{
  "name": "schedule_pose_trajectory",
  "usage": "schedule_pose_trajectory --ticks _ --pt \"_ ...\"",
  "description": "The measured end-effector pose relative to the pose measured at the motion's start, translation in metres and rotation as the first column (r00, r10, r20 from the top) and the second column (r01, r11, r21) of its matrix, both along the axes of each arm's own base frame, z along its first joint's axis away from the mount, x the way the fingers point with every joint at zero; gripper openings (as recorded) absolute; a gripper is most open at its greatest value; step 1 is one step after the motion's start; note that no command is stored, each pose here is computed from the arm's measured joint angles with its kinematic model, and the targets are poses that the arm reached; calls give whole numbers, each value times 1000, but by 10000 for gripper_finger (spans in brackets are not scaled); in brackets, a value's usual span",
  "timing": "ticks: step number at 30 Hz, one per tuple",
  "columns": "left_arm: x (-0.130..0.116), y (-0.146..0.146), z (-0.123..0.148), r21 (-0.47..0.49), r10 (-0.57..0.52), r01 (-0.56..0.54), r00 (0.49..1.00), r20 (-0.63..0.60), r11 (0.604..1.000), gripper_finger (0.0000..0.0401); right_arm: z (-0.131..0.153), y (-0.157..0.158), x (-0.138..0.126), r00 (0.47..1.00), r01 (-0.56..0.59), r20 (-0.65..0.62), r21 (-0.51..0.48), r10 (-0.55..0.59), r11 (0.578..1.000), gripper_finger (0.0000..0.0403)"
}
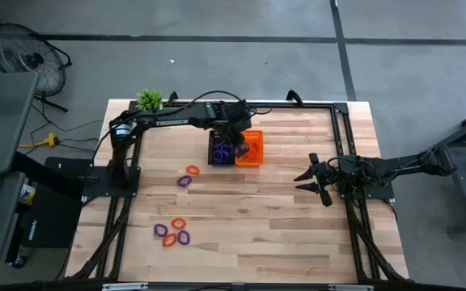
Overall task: Sort spring keychains into baskets
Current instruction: Put the orange spring keychain into the orange basket
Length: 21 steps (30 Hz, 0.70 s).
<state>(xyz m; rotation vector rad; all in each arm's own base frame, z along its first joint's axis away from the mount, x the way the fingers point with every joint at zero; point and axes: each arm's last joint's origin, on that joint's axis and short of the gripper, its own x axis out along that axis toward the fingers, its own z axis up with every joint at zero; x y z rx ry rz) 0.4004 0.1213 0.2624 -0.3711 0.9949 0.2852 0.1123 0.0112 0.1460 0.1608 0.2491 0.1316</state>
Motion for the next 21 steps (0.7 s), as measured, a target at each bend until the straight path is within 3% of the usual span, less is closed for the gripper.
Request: schedule_pose_trajectory --ticks 10,21 --pt "15 5 -26 -22 0 -2 998 -68 1000 30 0 0 0 1000 0 0 0 0 1000 114" --pt "18 6 -30 -32 22 -23 998 -54 999 36 0 0 0 1000 0 0 0 0 1000 114"
